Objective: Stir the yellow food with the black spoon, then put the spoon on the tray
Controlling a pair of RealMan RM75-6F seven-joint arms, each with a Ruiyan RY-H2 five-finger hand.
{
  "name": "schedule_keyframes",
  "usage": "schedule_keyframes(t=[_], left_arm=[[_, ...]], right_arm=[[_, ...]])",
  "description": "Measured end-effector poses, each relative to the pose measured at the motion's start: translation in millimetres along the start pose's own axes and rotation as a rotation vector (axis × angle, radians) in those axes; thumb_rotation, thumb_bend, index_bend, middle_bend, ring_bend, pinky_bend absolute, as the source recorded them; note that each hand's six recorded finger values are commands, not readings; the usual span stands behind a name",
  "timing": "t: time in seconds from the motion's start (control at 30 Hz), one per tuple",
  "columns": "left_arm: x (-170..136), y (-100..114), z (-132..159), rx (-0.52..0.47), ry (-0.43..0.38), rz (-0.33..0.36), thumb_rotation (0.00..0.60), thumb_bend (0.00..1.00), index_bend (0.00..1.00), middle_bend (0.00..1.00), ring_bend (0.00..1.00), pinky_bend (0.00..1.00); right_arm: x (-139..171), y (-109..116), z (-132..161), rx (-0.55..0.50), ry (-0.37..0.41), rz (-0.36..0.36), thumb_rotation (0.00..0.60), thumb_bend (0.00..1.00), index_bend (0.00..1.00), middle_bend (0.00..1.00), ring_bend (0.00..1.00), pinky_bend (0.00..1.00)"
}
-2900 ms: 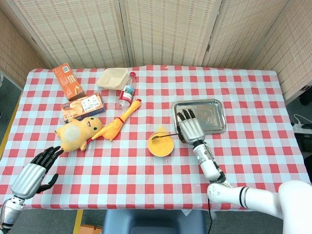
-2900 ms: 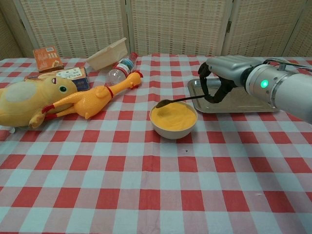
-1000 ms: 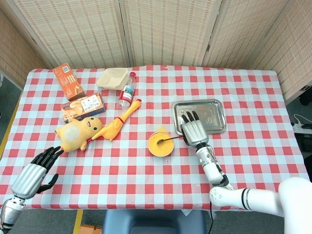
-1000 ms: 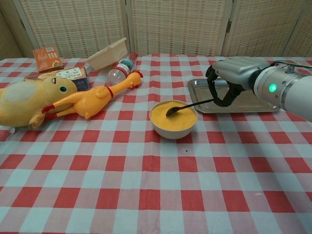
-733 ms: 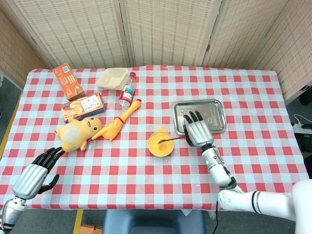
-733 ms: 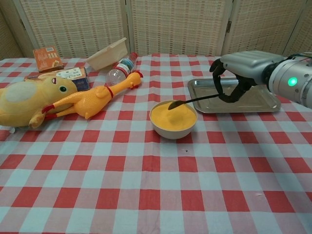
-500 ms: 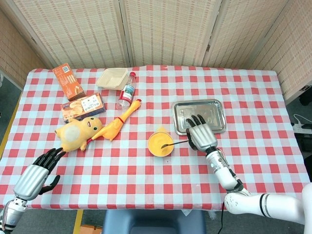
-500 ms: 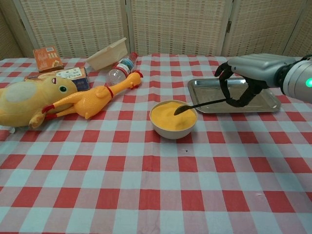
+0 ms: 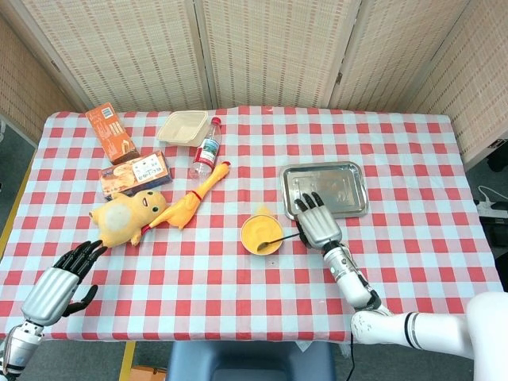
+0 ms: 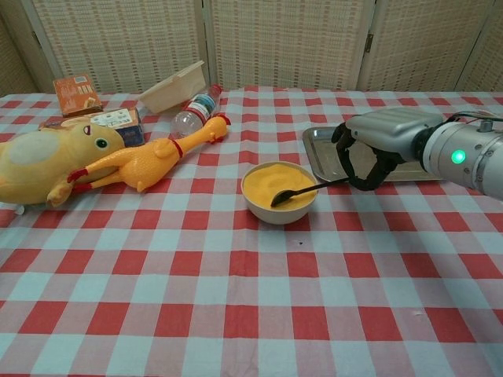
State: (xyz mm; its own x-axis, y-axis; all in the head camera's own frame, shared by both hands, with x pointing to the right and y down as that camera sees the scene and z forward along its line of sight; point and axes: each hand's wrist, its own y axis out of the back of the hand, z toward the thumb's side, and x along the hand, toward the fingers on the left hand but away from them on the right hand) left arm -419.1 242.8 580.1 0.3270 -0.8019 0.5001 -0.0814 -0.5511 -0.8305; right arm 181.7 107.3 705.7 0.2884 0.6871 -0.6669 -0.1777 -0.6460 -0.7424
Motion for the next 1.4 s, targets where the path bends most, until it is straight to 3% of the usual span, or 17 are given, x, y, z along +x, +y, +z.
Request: schedule_keyframes(t=[0.3,0.77,1.1,1.4], left_arm=[[1,-1,0,-0.016,-0.005,-0.012,0.600,0.48,0.00,0.00,0.00,0.18],[-1,-7,5,-0.133,-0.053,-0.086,0.600,0.48,0.00,0.00,0.00,0.18],[2,-7,1,-0.122,-0.051,-0.104,0.600,0.48,0.00,0.00,0.00,0.19],[1,-6,5,-0.110,-0.061,-0.092,0.600,0.48,0.00,0.00,0.00,0.20]], right_arm=[[-17,1,4,-0.008,-0.050,-0.054,0.600,0.81,0.87,0.14,0.00,0.00],[-21,12,-5,-0.074,-0.023,-0.113,0.600,0.81,0.87,0.16,0.00,0.00],[-33,4,3,-0.036,-0.022,-0.078,0.600,0.81,0.88,0.16,0.00,0.00],[-22,4,4,0.036,-0.006,-0.024,0.600,0.81,0.88,0.16,0.00,0.00]])
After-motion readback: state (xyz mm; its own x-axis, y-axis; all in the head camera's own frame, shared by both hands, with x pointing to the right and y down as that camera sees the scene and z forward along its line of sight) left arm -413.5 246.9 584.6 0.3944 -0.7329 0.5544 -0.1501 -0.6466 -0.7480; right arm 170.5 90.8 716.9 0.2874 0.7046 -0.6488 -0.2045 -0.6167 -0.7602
